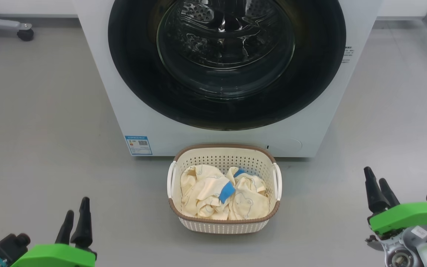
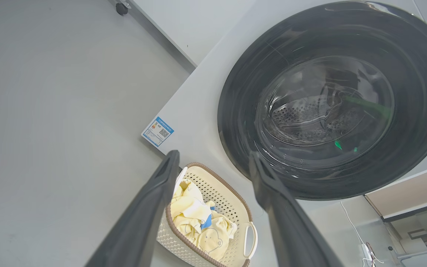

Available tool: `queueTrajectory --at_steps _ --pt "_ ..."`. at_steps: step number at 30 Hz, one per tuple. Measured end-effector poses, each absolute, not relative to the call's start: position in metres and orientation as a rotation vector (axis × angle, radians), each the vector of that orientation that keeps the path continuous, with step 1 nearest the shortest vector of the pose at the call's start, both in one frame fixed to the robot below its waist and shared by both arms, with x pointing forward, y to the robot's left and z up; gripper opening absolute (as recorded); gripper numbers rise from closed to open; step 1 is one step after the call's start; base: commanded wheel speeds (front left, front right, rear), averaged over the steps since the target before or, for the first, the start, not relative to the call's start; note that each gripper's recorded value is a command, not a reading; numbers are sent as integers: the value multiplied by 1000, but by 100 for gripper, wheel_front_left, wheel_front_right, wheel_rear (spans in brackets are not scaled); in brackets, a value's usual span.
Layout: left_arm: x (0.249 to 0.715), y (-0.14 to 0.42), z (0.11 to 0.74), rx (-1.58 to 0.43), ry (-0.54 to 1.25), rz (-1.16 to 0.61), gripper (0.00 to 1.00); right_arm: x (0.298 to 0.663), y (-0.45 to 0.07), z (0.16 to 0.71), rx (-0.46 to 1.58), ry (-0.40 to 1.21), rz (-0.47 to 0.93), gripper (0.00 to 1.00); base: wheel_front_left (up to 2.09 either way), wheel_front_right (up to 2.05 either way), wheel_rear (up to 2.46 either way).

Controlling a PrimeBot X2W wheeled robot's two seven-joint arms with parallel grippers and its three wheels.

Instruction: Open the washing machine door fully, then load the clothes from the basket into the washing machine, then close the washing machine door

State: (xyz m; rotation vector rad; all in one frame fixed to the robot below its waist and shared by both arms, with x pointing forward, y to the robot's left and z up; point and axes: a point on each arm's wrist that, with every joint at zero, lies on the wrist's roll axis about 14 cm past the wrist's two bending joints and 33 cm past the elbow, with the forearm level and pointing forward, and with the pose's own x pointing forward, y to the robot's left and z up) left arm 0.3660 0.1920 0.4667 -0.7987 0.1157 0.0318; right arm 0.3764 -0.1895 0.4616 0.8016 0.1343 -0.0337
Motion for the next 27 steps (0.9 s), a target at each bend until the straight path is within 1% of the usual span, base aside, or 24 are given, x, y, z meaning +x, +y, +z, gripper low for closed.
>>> queueTrajectory --at_steps 27 --pt "379 190 490 -462 34 -51 100 390 -189 479 484 66 36 100 0 0 0"
